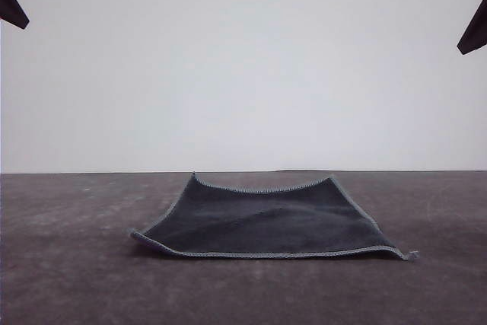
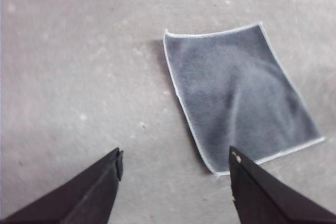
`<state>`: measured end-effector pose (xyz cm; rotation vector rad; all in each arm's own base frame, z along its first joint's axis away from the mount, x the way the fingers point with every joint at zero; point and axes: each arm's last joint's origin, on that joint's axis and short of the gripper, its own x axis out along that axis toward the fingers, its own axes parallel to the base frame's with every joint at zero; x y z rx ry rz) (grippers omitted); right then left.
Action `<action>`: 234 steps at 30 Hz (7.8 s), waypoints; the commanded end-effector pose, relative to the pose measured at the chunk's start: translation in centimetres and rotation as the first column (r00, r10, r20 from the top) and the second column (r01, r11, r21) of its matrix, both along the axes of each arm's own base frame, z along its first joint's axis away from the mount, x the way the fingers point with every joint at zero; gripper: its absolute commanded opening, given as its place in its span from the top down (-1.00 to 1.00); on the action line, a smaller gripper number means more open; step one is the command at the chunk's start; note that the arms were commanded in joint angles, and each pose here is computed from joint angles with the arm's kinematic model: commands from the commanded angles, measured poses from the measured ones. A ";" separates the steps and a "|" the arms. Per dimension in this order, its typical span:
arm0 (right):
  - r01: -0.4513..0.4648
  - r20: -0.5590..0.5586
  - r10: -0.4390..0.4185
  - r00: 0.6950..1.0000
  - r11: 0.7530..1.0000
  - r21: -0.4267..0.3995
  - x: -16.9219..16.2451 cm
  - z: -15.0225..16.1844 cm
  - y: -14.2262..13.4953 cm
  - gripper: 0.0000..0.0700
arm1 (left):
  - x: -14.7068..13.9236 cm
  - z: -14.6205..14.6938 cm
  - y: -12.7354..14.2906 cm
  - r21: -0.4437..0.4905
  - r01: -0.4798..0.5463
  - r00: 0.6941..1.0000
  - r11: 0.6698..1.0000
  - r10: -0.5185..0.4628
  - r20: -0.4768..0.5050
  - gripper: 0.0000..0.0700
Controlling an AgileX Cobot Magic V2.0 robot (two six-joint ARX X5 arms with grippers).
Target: Fold clothes
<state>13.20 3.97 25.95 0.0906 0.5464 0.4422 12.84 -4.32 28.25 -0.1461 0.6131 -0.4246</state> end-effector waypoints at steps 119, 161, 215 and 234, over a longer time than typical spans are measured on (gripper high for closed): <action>-0.163 -0.352 0.255 0.901 0.949 0.271 18.8 -8.1 3.3 0.99 | 20.9 -8.3 -9.7 0.009 0.231 0.916 0.973 -0.214 -0.339 1.00; 0.053 -0.596 0.116 0.795 0.965 0.258 5.4 -5.1 1.9 0.37 | -0.3 -3.3 -1.9 -0.069 0.113 0.985 0.991 -0.121 -0.121 -0.33; -0.067 -0.599 0.328 0.730 0.907 0.416 11.9 -9.9 7.0 0.99 | -1.4 -3.6 -1.2 -0.078 0.043 0.996 0.996 -0.049 -0.073 -0.33; -0.302 -0.508 0.508 0.696 0.849 0.434 14.6 -9.0 18.7 0.88 | -1.4 -3.6 -1.1 -0.066 0.025 0.997 0.997 -0.030 -0.067 -0.33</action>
